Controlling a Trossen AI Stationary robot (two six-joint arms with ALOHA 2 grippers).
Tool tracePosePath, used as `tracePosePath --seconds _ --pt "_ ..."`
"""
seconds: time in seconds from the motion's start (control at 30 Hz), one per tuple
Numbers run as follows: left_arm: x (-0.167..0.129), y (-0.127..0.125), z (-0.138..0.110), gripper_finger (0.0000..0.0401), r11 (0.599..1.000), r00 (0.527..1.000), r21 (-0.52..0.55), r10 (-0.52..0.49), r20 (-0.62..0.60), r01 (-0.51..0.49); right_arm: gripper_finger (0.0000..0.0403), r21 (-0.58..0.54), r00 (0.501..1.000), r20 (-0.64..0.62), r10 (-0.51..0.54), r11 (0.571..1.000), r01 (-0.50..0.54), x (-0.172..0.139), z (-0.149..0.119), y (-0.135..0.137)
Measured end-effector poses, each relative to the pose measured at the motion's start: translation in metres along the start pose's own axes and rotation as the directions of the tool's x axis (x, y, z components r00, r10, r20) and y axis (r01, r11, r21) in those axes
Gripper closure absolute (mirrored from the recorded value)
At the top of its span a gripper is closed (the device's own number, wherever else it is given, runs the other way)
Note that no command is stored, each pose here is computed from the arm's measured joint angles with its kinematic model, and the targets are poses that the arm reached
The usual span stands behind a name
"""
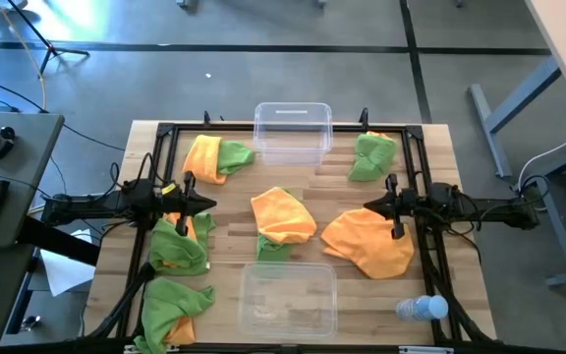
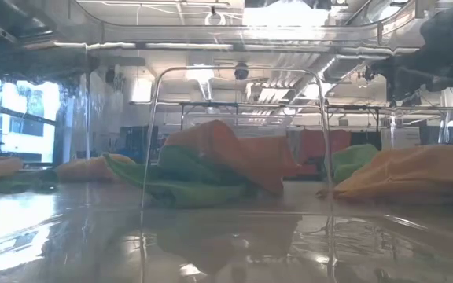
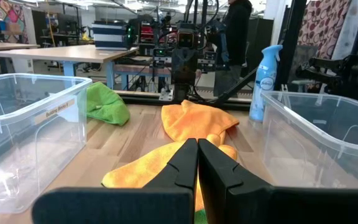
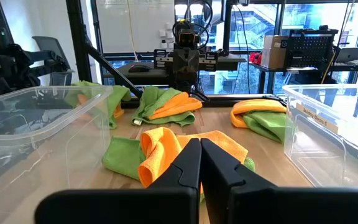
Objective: Sort microfiber towel by color & place in baskets
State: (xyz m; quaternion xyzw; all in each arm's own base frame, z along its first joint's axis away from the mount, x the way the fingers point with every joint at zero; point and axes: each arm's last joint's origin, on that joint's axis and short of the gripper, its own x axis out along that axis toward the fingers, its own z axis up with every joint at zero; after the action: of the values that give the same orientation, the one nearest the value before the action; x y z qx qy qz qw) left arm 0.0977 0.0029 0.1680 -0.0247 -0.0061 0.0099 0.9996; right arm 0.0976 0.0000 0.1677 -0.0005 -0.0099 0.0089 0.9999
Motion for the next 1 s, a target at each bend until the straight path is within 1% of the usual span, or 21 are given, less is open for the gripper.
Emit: tracePosePath --seconds 0.8,0.83,0.9,1.0 --pt "0.0 -0.0001 0.0004 0.0401 1.0 1.0 -0.005 -0.001 0.005 0.001 0.0402 0.0 1.0 0.0 0.0 1.0 0.0 0.0 0.0 0.0" --pt "0.0 -0.0001 0.0008 0.0401 1.0 1.0 -0.024 -0.001 0.009 0.001 0.0402 0.0 1.0 0.0 0.0 1.0 0.0 0.0 0.0 0.0" --pt "0.0 -0.0001 0.0008 0.0401 0.996 1.0 -0.094 -0.001 0.009 0.002 0.0402 0.0 1.0 0.0 0.0 1.0 0.0 0.0 0.0 0.0" --pt "0.0 -0.0001 0.0016 0.0401 0.981 1.0 -0.193 -0.002 0.017 0.005 0.0402 0.0 1.0 0.0 0.0 1.0 0.0 0.0 0.0 0.0"
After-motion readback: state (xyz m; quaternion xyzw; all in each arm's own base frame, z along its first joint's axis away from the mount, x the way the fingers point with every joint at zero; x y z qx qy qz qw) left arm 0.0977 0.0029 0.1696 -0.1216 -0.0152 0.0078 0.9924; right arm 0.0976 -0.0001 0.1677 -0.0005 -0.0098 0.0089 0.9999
